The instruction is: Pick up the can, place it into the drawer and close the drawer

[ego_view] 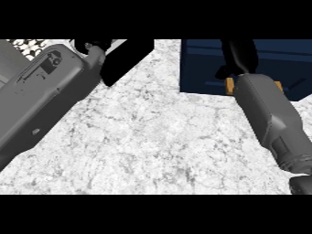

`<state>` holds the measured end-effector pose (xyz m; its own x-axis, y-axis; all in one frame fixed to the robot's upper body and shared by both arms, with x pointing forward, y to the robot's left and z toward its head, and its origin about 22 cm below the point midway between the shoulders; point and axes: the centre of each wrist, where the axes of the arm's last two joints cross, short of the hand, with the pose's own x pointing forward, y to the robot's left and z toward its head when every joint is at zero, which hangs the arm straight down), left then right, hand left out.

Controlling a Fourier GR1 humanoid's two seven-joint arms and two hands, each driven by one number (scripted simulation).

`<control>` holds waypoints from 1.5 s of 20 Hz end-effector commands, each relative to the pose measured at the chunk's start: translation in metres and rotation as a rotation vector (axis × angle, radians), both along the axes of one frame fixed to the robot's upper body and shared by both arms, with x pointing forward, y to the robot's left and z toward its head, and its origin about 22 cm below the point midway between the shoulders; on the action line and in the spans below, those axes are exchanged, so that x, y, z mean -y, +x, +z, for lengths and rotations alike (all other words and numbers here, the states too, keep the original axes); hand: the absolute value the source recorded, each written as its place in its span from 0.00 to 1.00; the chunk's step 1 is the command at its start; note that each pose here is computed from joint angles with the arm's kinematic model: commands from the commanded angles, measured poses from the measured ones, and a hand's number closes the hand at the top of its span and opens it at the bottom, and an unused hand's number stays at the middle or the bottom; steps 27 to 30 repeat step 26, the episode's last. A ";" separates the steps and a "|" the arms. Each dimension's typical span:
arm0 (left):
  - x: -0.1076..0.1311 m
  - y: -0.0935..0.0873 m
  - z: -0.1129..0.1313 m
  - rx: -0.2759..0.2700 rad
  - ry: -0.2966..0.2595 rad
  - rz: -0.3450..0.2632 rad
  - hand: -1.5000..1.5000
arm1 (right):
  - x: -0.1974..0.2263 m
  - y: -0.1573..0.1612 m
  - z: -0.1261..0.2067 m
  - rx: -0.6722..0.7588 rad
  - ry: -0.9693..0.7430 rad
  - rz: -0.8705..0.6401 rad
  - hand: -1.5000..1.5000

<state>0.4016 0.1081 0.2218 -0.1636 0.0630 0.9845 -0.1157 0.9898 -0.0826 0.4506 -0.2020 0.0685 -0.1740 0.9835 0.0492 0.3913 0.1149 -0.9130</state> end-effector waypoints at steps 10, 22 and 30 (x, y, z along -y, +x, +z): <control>0.001 -0.012 0.017 0.008 -0.001 -0.028 0.00 | 0.008 0.023 0.063 0.044 0.015 -0.059 0.00; -0.017 -0.020 0.004 -0.019 0.001 -0.040 0.00 | -0.015 0.021 0.048 -0.126 0.662 0.173 0.00; -0.014 -0.025 -0.010 -0.001 0.010 -0.030 0.00 | -0.004 0.026 0.066 -0.106 0.717 0.172 0.00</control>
